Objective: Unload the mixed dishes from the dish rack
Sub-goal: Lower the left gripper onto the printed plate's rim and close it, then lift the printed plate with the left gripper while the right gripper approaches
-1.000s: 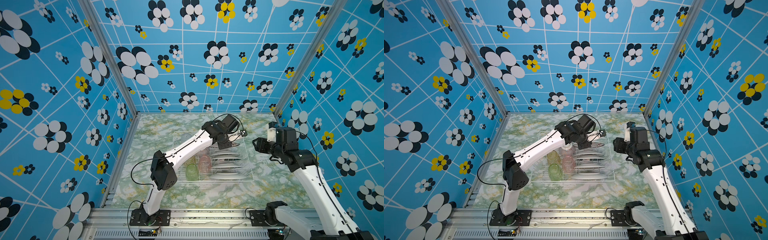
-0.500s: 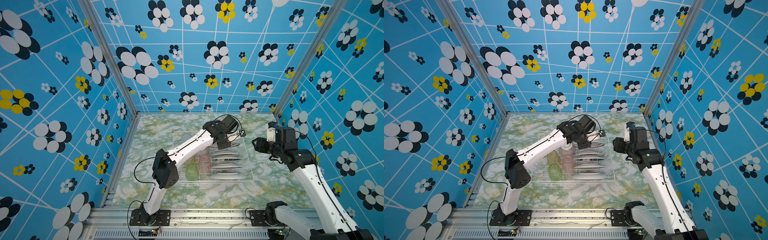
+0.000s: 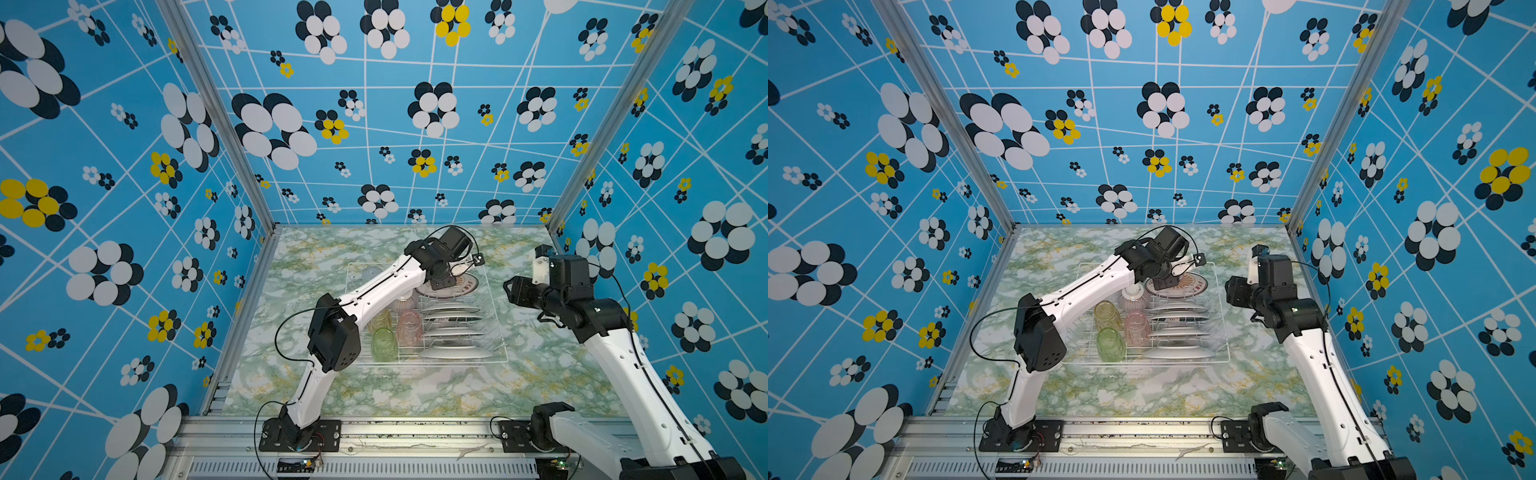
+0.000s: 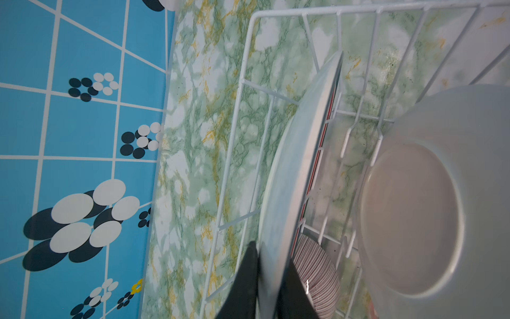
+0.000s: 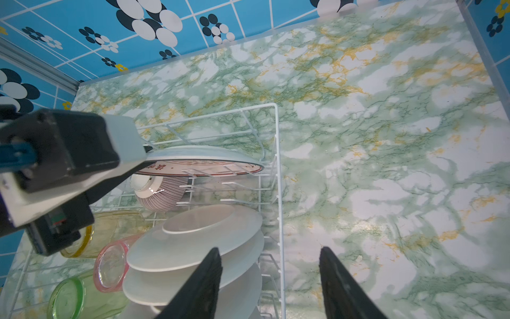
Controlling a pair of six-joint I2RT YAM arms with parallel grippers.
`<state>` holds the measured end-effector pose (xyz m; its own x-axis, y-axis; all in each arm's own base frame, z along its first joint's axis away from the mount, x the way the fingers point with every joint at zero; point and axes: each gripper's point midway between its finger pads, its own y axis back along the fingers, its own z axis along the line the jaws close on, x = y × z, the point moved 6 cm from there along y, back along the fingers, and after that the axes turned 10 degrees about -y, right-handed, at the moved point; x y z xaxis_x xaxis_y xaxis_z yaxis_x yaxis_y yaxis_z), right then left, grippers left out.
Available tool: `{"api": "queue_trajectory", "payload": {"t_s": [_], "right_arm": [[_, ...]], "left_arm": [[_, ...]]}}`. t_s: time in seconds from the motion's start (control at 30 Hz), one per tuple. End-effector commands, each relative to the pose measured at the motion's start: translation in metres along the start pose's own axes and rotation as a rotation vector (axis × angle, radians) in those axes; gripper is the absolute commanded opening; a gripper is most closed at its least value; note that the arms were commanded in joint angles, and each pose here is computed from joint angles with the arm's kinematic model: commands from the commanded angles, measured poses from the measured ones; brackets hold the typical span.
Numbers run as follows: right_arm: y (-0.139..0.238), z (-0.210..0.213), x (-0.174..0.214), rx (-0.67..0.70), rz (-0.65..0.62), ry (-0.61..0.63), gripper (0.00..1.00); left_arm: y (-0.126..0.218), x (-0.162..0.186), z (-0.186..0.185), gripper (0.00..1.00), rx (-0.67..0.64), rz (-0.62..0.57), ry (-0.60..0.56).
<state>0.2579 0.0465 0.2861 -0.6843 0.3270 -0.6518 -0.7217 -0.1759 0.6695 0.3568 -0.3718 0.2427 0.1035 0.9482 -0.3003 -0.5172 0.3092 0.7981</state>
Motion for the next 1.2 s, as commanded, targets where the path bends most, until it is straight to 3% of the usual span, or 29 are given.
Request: {"api": "queue_trajectory", "payload": {"t_s": [0.0, 0.13, 0.57, 0.93, 1.17], "right_arm": [[-0.002, 0.001, 0.002, -0.007, -0.003, 0.01, 0.59], [-0.001, 0.0, 0.004, -0.007, -0.005, 0.008, 0.59], [-0.001, -0.002, 0.006, -0.003, -0.016, -0.003, 0.58], [-0.002, -0.003, 0.005, -0.011, -0.057, -0.04, 0.58], [-0.002, -0.001, 0.003, -0.024, -0.062, -0.048, 0.58]], "left_arm": [[-0.011, -0.002, -0.01, 0.08, 0.02, 0.01, 0.009], [-0.016, -0.001, -0.011, 0.0, 0.0, 0.019, -0.005], [-0.01, -0.002, -0.014, 0.0, -0.096, -0.008, -0.027], [0.059, -0.01, 0.019, 0.0, -0.359, -0.118, 0.054], [0.104, -0.012, 0.032, 0.0, -0.415, -0.179, 0.115]]}}
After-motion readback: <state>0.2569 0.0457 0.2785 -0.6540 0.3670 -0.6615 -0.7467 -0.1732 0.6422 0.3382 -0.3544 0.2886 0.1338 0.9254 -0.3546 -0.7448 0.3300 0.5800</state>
